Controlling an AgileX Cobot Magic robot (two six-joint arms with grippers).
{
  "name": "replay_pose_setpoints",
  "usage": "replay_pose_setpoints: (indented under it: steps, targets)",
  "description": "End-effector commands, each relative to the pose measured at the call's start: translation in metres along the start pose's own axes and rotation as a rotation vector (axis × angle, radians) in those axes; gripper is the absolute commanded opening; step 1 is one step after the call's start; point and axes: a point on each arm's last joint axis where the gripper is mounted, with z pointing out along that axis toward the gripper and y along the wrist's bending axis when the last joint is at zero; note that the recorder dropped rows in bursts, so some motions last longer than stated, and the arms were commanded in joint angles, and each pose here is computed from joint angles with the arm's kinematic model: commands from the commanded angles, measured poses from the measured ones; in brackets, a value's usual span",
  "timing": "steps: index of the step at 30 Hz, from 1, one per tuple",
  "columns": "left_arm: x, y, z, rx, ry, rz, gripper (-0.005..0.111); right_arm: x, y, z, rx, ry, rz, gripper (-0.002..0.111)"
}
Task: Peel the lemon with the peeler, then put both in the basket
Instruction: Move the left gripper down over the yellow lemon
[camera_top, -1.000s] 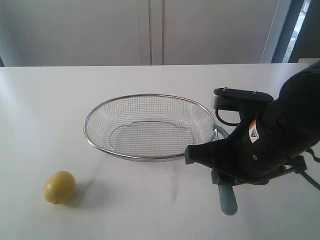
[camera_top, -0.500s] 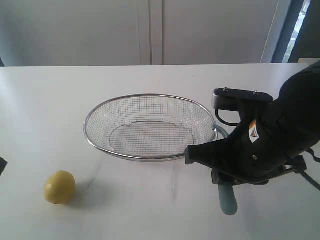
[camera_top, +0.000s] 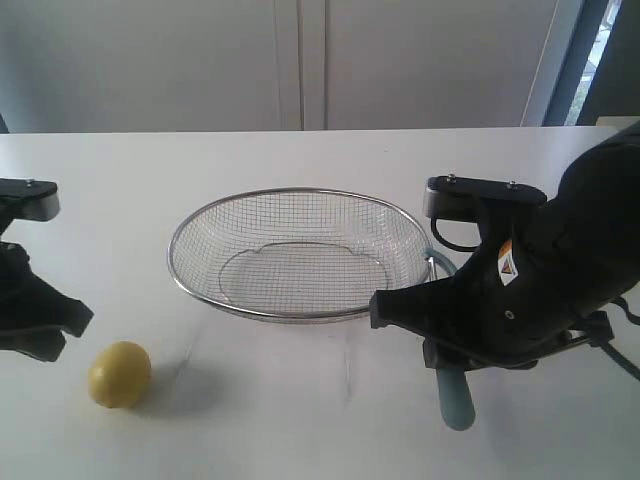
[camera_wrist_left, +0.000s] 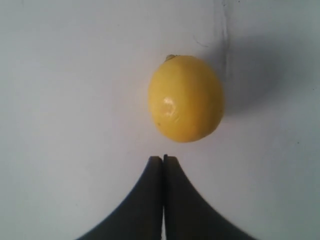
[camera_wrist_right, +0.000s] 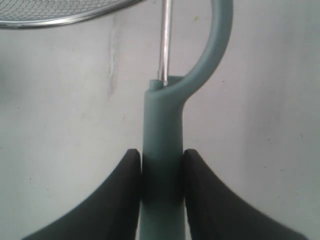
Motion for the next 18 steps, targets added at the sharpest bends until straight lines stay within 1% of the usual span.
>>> replay_pose_setpoints:
  steps: [1, 7, 9, 11, 16, 18]
  targets:
    - [-0.0060, -0.0120, 0.0056, 0.021, 0.000, 0.022, 0.000, -0.0002, -0.0003, -0.0028, -0.006, -0.010, -0.001, 0.000]
    - [-0.0096, -0.0188, 0.0087, 0.021, -0.029, 0.058, 0.000, 0.0002, -0.0006, -0.0028, -0.003, -0.005, -0.001, 0.000]
    - [-0.0102, -0.0187, 0.0086, 0.020, -0.036, 0.058, 0.004, 0.0002, -0.0006, -0.0028, -0.003, -0.005, -0.001, 0.000]
    - [-0.0102, -0.0186, 0.0086, 0.018, -0.035, 0.059, 0.013, 0.0002, -0.0006, -0.0028, -0.003, -0.005, -0.001, 0.000]
    - [-0.0102, -0.0186, 0.0086, 0.018, -0.035, 0.059, 0.043, 0.0002, -0.0006, -0.0028, -0.003, -0.005, -0.001, 0.000]
    - [-0.0096, -0.0186, 0.0087, 0.019, -0.029, 0.059, 0.051, 0.0000, -0.0004, -0.0028, -0.004, -0.007, -0.001, 0.000]
